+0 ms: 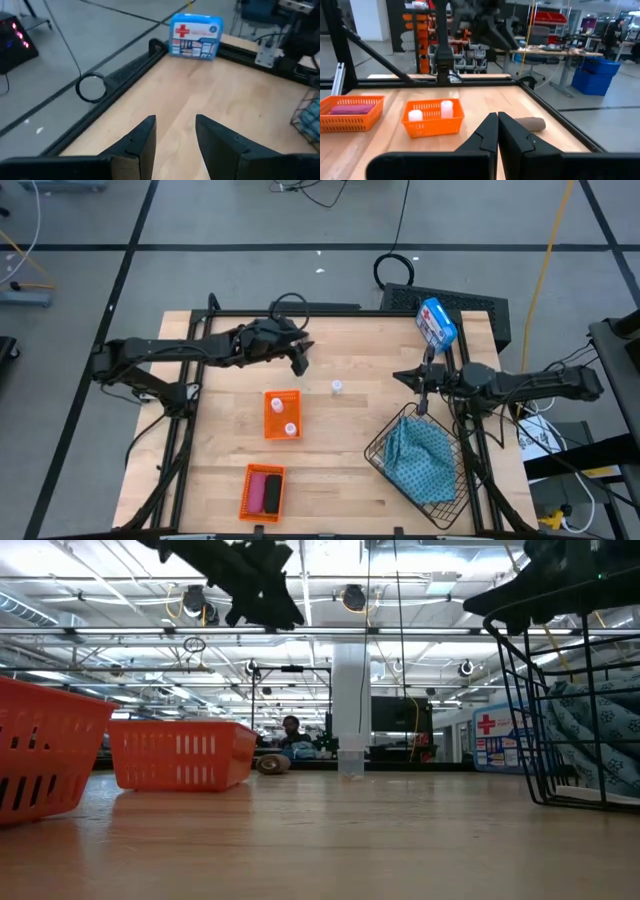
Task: Pick & Place Medicine items
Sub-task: Put the transparent medicine bottle into the top orange basket
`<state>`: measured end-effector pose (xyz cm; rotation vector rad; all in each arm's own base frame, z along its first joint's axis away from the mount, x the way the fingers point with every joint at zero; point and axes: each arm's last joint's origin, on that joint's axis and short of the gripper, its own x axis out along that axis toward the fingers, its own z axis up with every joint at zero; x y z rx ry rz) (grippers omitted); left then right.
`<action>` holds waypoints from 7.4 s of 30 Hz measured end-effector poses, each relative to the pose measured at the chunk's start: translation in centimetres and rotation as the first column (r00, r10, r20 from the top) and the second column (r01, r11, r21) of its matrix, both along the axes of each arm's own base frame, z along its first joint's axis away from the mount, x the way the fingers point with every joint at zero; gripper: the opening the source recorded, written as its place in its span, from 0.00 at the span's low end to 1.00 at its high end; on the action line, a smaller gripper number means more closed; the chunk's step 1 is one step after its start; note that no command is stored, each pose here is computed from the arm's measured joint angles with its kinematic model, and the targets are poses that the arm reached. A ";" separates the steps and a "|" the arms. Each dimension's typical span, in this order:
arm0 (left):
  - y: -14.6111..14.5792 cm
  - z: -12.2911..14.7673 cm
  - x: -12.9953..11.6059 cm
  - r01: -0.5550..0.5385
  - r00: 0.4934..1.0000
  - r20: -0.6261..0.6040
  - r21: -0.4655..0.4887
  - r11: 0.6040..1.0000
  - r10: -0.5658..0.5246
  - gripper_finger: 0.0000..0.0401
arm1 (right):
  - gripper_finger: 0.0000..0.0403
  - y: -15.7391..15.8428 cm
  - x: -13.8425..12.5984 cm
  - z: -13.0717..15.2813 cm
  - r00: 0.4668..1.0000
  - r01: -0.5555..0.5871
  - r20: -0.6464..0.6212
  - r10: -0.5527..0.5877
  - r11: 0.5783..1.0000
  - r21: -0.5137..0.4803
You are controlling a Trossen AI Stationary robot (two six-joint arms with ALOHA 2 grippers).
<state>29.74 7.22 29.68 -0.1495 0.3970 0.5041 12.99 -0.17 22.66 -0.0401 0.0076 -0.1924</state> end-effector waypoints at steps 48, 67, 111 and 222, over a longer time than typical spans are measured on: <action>-5.2 -15.9 7.9 0.141 0.958 -0.239 -0.084 0.986 -0.158 0.76 | 0.00 -0.1 -0.9 -2.9 1.000 0.009 -0.015 -0.010 1.000 -0.027; -3.9 -18.6 9.2 0.157 0.968 -0.195 -0.024 0.987 -0.158 0.62 | 0.00 -0.1 -0.9 -2.9 1.000 0.009 -0.015 -0.010 1.000 -0.027; -3.7 -20.9 9.7 0.205 0.960 -0.192 -0.023 0.978 -0.206 0.34 | 0.00 -0.1 -0.9 -2.9 1.000 0.010 -0.015 -0.010 1.000 -0.028; -11.5 -6.1 2.3 0.388 0.916 0.062 0.113 0.915 -0.396 0.34 | 0.43 1.3 19.6 0.7 0.950 -0.295 -0.092 0.298 0.955 0.045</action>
